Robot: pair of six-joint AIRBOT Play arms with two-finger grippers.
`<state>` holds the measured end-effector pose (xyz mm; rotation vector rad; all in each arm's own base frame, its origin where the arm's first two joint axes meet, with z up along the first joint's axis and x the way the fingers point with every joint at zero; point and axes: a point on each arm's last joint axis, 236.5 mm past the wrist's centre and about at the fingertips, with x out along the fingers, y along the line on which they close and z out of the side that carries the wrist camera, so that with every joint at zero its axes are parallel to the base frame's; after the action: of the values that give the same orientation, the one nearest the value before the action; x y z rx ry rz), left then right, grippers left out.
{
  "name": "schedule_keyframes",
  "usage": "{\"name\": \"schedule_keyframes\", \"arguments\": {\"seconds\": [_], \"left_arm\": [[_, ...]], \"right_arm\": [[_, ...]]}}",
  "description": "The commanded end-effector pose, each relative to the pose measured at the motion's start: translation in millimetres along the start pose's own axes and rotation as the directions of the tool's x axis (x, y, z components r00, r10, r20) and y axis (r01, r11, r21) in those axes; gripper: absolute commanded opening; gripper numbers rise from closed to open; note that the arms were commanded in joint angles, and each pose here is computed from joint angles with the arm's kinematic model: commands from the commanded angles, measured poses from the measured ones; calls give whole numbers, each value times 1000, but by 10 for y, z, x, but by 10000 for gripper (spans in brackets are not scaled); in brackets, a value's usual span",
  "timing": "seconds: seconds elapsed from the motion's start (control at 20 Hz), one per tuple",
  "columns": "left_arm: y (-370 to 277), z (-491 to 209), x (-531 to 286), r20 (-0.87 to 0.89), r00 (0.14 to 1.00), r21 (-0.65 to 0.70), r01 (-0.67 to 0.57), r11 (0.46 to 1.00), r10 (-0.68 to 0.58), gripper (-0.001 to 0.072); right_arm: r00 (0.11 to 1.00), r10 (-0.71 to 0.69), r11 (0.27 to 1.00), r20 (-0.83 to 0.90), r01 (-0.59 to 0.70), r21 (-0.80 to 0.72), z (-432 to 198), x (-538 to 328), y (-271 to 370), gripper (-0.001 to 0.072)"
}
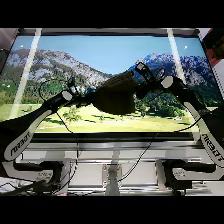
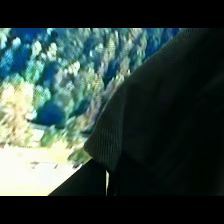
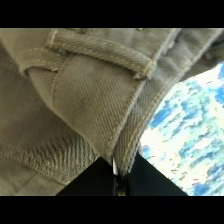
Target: Fold the clothes and pants, and hang the long-sleeved shirts on hangers.
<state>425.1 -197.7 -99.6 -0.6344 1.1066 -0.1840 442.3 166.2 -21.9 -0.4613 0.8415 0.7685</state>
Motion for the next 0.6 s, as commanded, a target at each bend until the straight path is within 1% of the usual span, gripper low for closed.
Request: {"name": "schedule_keyframes", "arguments": {"seconds": [0.0,0.1,0.15,0.2,0.3,0.4,0.55], "left_arm": [[-137,377,-29,131,991,-31,40,999,-36,21],[-348,671,-179,191,978,83,65,994,-80,21],[-500,869,-322,236,965,146,78,986,-111,21],[-651,1066,-497,282,949,198,89,976,-144,20],[-933,1459,-953,382,901,281,102,954,-208,20],[-1128,1776,-1490,476,841,332,100,938,-258,20],[-1210,1992,-2117,566,771,366,81,927,-291,20]], "right_arm": [[1000,23,1000,1,-23,-10,40,-130,83,43],[998,-21,1000,54,21,-17,216,-365,35,43],[995,-53,999,86,53,4,315,-498,-6,42],[988,-96,995,118,93,32,413,-652,-63,41],[976,-147,985,159,129,119,576,-939,-118,40],[974,-144,977,177,112,180,714,-1191,-74,39],[992,-43,970,119,13,243,754,-1452,172,39]]}}
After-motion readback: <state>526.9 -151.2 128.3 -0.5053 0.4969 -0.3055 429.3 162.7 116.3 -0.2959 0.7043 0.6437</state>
